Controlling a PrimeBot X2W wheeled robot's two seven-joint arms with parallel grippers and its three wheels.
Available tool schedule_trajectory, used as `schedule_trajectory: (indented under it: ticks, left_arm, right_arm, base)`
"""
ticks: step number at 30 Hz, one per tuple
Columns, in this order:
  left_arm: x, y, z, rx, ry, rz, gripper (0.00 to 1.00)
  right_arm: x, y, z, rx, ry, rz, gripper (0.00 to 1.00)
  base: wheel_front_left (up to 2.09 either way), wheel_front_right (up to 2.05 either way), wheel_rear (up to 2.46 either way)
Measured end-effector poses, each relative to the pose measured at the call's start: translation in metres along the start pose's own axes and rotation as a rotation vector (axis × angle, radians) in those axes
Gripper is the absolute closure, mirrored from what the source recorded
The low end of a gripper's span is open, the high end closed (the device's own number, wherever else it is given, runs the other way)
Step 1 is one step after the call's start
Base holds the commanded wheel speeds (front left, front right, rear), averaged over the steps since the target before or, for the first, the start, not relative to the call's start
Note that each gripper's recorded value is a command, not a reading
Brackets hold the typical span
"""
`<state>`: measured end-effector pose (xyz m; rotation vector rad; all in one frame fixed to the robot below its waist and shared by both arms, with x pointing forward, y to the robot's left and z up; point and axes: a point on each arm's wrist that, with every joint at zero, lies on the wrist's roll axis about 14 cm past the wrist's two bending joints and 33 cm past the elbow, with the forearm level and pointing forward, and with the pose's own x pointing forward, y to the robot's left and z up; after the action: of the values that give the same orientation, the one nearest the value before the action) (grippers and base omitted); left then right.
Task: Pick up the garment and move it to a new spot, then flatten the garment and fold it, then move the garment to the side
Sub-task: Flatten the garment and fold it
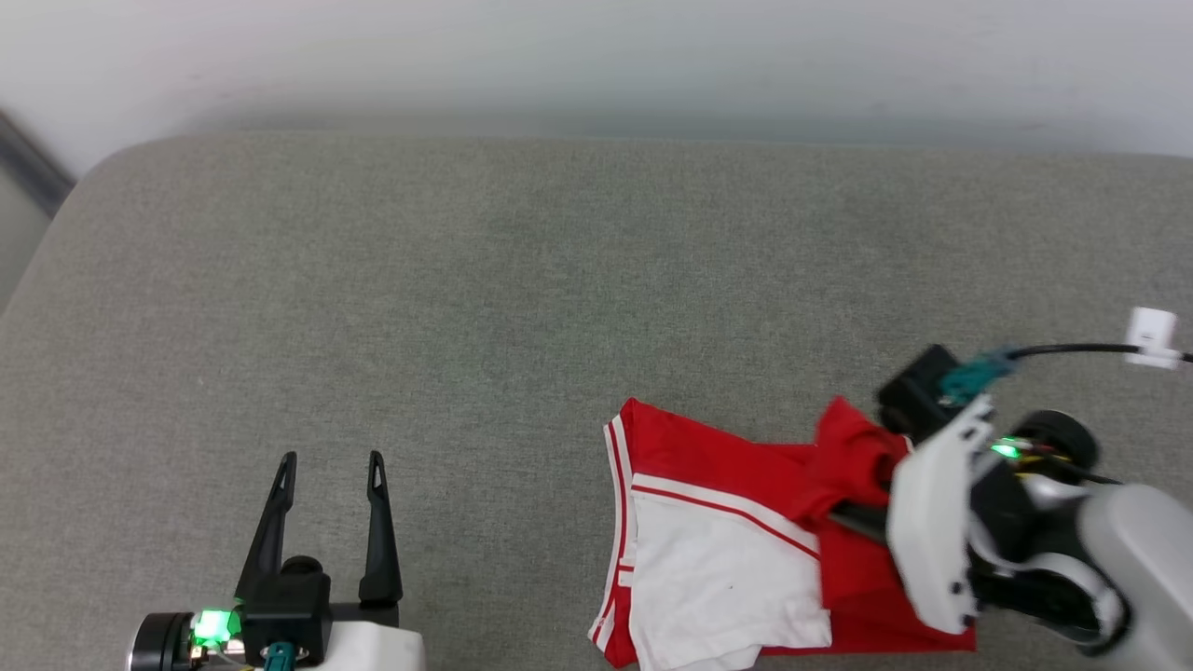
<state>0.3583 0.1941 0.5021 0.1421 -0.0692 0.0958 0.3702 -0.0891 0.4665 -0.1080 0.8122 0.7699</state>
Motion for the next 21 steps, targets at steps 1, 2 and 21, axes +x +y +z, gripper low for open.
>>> schedule_trajectory:
  ticks: [1, 2, 21]
  left_arm:
    - [0.001, 0.000, -0.001, 0.001, 0.002, 0.001, 0.00]
    - [0.002, 0.000, -0.001, -0.001, 0.003, 0.000, 0.00]
    - [0.022, -0.005, -0.011, -0.005, 0.020, -0.017, 0.00]
  right_arm:
    - [0.007, 0.007, 0.004, -0.021, 0.007, 0.021, 1.00]
    - [0.015, 0.014, 0.007, -0.034, 0.014, 0.042, 1.00]
    - [0.106, 0.043, -0.036, -0.159, 0.206, 0.118, 0.53]
  base:
    - [0.00, 0.00, 0.00]
    - [0.00, 0.00, 0.00]
    - [0.00, 0.00, 0.00]
